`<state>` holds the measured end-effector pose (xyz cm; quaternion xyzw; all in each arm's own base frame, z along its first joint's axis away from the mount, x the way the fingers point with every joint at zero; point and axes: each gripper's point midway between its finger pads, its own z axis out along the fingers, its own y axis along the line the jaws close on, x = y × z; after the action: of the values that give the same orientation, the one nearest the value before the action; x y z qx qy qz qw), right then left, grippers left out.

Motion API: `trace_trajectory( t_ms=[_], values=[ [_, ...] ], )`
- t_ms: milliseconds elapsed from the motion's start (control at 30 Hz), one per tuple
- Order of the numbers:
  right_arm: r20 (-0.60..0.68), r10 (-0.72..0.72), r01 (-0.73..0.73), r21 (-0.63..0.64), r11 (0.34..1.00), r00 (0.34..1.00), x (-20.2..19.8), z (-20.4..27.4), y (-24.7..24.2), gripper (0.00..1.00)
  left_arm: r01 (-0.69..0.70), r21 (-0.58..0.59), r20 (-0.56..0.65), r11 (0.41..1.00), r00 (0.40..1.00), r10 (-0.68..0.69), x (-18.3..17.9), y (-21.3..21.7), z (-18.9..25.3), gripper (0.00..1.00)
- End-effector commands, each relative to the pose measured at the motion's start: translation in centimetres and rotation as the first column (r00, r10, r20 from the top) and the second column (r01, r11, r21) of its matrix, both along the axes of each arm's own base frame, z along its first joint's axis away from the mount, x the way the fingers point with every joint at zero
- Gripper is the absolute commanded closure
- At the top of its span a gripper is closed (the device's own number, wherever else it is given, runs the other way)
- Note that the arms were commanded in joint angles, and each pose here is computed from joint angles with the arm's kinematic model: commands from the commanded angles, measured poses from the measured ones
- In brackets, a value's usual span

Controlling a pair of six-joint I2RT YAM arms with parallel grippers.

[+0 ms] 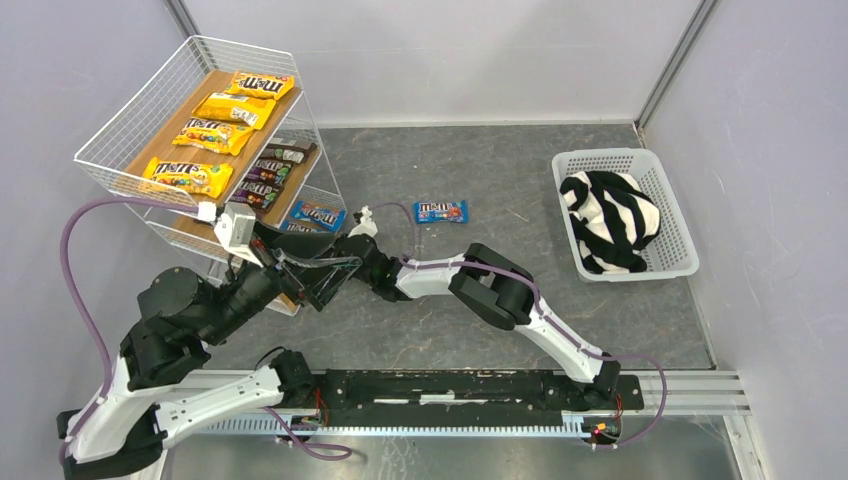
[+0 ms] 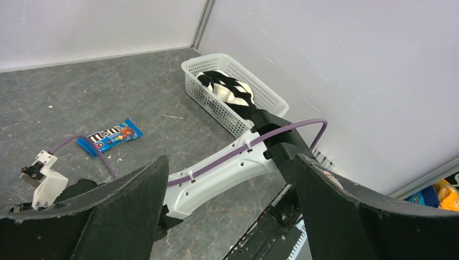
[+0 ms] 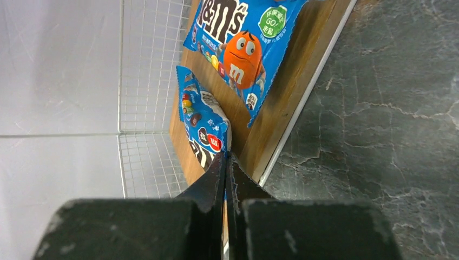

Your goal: Place and organize the candy bags onto the shelf

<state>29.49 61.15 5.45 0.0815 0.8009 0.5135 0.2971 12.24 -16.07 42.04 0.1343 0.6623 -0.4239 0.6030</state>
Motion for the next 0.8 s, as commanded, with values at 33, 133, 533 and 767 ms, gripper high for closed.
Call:
trace_trajectory(
  t_ms=[33,133,533,767],
  values=[
    [0.011,-0.093,0.093,0.012,0.996,0.996,0.7,1.4,0.8,1.00,-0.030,0.046,0.049,0.998,0.998,0.028,0.2,1.0,-0.3,0.08],
    [0.013,-0.117,0.117,0.010,0.993,0.993,0.7,1.4,0.9,1.00,-0.037,0.045,0.048,0.998,0.998,0.035,0.1,1.4,-0.4,0.08],
    [0.022,-0.172,0.172,-0.006,0.985,0.985,1.3,1.6,1.8,1.00,-0.045,0.038,0.044,0.998,0.998,0.043,-0.1,2.0,-0.2,0.07],
    [0.065,-0.125,0.127,-0.034,0.991,0.990,0.8,2.3,2.0,0.81,-0.029,0.030,0.016,0.999,0.999,0.028,0.1,0.9,-0.3,0.07]
  ],
)
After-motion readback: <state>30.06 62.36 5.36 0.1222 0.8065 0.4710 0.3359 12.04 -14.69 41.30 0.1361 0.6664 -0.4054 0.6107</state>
